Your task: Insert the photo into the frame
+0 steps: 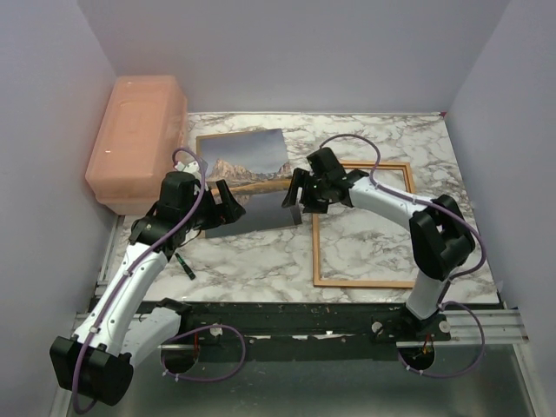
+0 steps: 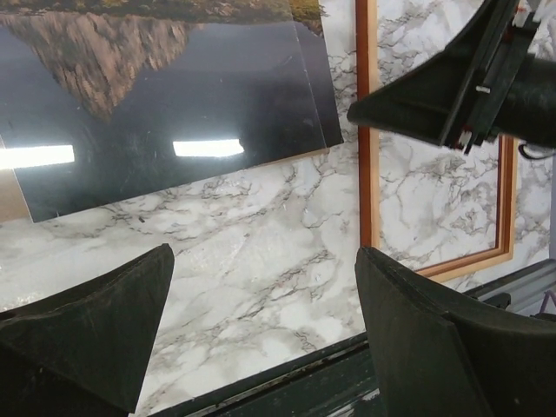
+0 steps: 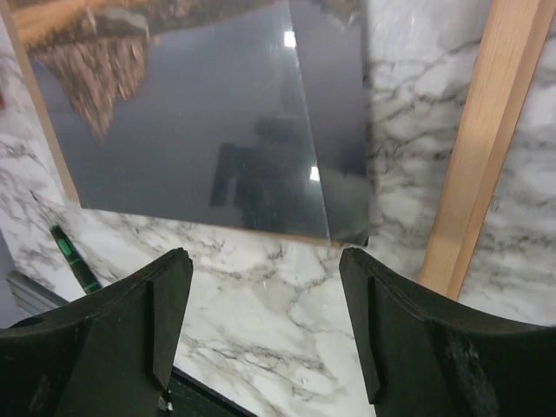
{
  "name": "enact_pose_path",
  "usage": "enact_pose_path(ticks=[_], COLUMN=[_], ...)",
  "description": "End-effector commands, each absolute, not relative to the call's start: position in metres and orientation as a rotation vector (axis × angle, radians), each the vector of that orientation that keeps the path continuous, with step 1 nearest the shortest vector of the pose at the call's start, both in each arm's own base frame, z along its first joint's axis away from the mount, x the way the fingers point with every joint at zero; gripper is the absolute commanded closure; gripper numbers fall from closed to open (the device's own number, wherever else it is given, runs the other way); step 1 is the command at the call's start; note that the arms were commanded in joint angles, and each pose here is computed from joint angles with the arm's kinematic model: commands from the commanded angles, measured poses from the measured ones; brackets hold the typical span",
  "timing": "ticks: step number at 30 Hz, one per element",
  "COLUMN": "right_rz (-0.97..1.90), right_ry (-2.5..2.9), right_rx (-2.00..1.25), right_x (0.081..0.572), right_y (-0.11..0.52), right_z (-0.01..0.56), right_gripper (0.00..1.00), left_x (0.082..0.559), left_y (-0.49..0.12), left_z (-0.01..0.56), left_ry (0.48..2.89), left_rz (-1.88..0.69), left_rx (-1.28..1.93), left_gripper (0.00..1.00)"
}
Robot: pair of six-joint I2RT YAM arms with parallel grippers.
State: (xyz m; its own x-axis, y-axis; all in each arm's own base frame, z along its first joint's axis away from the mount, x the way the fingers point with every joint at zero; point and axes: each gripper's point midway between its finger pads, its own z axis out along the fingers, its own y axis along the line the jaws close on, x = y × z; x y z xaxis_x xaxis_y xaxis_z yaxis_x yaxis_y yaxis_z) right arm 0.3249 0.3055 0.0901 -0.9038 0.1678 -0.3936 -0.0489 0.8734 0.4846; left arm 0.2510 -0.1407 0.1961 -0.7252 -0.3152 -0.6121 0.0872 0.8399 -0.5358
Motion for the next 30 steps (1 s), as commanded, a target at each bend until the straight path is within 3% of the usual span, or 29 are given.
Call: enact_pose_path(ticks=[1, 18, 30], right_rz=[0.896, 0.877, 1.040], right_ry=[2.571, 2.742, 2.761], right_rx=[0.039, 0.057, 0.059], right_x=[0.353, 0.354, 0.333], right_y=[0.318, 0.316, 0.331], right_z=[0.099, 0.033, 0.026], right_gripper=[0.24, 0.24, 0.24], left_x=[0.249, 0.254, 0.255], left_y=[-0.141, -0.144, -0.146], left_z=[0.214, 0.203, 0.197], left_ry=[2.256, 2.293, 2.311], left_rz=[-0.718, -0.714, -0.718], left_rx=[-0.105, -0.093, -0.090], left_gripper=[0.13, 0.12, 0.13])
